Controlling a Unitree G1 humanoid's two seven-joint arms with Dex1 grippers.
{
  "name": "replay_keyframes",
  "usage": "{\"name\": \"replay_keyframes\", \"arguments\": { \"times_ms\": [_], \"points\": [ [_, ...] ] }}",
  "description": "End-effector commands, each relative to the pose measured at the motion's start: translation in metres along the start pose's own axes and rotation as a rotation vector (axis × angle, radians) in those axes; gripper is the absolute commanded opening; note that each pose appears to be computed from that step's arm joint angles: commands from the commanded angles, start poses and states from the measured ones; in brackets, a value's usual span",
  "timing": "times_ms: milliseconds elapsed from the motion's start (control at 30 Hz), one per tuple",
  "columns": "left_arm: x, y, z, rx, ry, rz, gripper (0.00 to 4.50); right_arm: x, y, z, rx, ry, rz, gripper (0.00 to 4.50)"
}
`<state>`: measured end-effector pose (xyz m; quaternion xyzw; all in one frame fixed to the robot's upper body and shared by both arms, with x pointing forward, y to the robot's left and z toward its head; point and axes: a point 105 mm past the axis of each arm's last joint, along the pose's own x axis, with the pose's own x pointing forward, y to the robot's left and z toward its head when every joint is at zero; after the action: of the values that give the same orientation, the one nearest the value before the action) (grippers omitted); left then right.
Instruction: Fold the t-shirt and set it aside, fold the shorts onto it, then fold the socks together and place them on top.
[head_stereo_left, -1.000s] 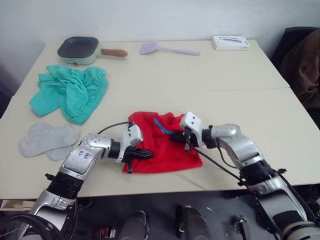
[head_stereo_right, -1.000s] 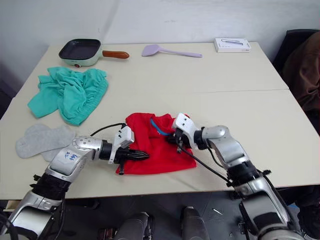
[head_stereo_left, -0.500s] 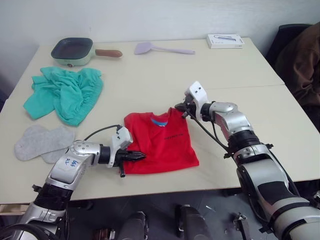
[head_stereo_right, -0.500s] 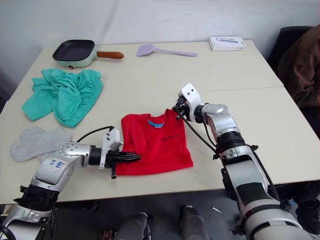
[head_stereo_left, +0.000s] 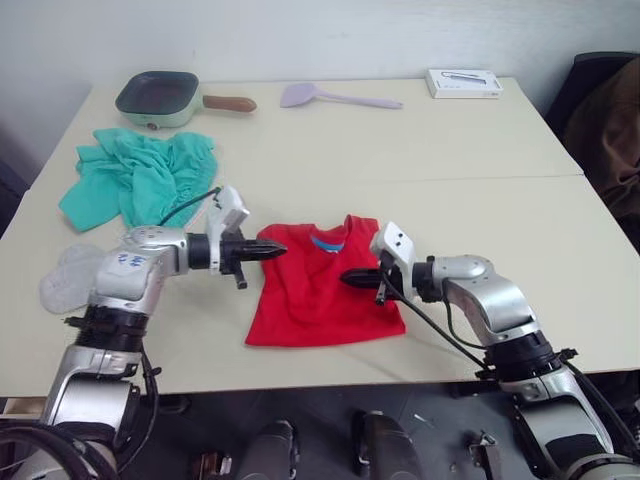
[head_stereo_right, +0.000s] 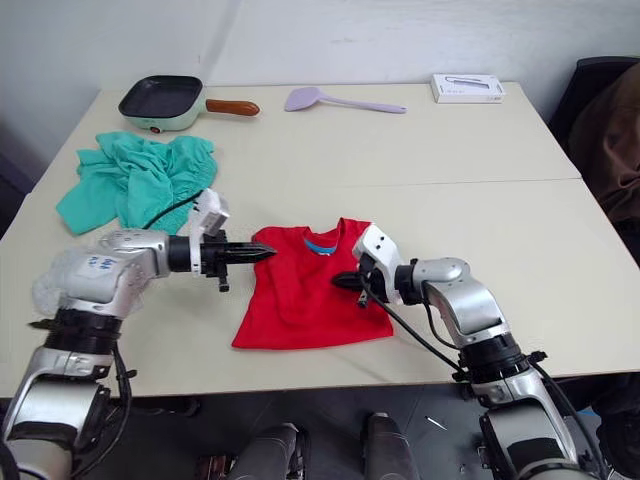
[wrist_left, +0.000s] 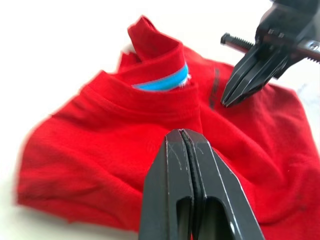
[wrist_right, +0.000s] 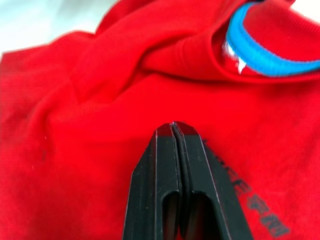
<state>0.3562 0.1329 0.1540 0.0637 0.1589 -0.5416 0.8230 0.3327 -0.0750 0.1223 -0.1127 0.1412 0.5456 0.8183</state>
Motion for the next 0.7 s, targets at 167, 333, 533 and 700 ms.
{"name": "replay_keyframes", "arguments": {
  "times_ms": [167, 333, 533, 700],
  "points": [
    [0.028, 0.037, -0.014, 0.076, 0.147, 0.120, 0.01, -0.006, 0.008, -0.015, -0.102, 0.079, -0.029, 0.03],
    [0.019, 0.062, -0.046, 0.095, 0.275, 0.239, 0.01, -0.025, 0.008, -0.036, -0.155, 0.174, -0.054, 0.03],
    [-0.026, 0.076, -0.063, 0.047, 0.276, 0.328, 0.01, -0.058, 0.018, -0.046, -0.116, 0.221, -0.044, 0.03],
    [-0.052, 0.062, -0.027, 0.039, 0.115, 0.282, 0.01, -0.065, 0.019, -0.026, -0.038, 0.112, -0.047, 0.03]
  ]
}}
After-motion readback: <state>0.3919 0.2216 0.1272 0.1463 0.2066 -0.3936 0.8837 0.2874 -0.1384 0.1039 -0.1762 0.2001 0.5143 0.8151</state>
